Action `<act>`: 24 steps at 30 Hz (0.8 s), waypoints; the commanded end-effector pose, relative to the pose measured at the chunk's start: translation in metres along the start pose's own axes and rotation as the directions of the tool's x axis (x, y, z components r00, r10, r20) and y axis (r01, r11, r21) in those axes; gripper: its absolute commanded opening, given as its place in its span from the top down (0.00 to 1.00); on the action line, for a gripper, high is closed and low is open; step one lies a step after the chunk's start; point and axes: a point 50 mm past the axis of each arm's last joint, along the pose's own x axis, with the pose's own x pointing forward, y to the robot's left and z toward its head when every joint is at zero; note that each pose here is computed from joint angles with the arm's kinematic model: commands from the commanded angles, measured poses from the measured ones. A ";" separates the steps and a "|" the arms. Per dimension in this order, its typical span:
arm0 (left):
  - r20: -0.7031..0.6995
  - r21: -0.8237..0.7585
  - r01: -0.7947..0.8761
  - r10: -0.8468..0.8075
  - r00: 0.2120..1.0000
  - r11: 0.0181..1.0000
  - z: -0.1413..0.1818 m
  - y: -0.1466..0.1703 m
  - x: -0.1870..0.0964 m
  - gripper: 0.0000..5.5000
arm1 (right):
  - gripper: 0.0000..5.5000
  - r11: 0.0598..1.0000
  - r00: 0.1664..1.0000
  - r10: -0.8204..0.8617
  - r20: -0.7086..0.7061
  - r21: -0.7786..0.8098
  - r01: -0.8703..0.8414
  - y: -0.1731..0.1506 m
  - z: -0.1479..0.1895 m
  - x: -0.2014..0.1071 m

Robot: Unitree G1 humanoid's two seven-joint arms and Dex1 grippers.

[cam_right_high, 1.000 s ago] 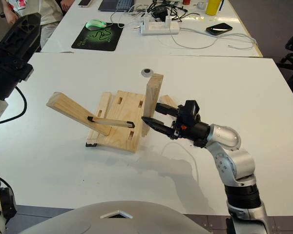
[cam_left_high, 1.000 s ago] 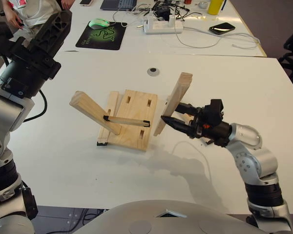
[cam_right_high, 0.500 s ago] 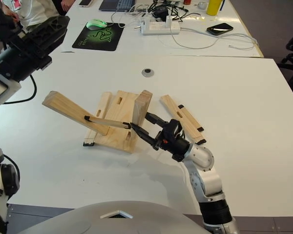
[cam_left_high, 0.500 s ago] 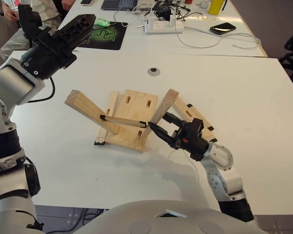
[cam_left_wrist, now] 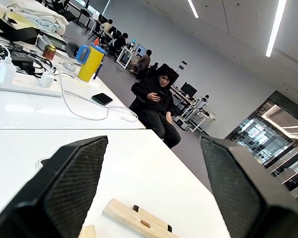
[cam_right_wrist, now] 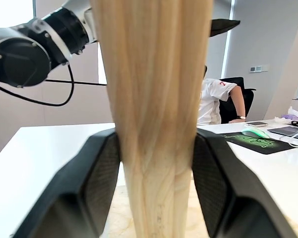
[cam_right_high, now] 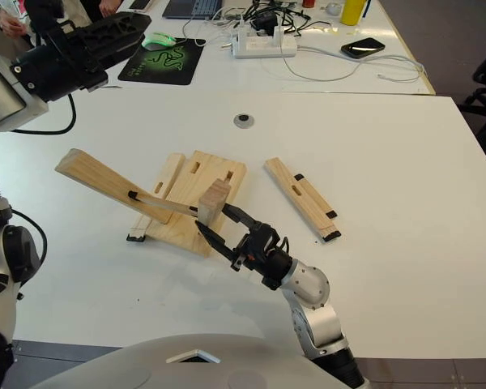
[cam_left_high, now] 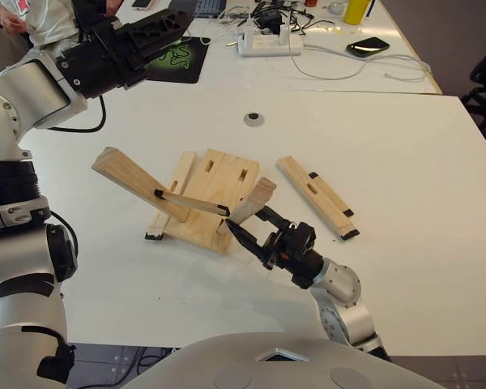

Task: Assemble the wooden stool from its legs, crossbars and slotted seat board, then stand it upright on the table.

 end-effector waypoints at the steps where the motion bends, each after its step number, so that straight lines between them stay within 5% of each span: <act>1: -0.006 -0.014 -0.015 0.015 1.000 1.000 -0.003 0.005 -0.002 0.37 | 0.62 0.999 1.000 -0.002 -0.016 -0.033 0.001 -0.009 -0.004 0.001; 14: -0.049 -0.040 0.001 -0.003 0.999 0.999 -0.001 0.007 0.009 0.37 | 0.62 0.996 0.997 0.071 -0.013 0.050 -0.071 0.018 -0.011 0.005; 24: -0.099 -0.030 0.038 -0.041 0.994 0.999 0.007 0.005 0.019 0.37 | 0.63 0.996 0.995 -0.091 -0.029 -0.011 0.090 0.009 -0.022 0.003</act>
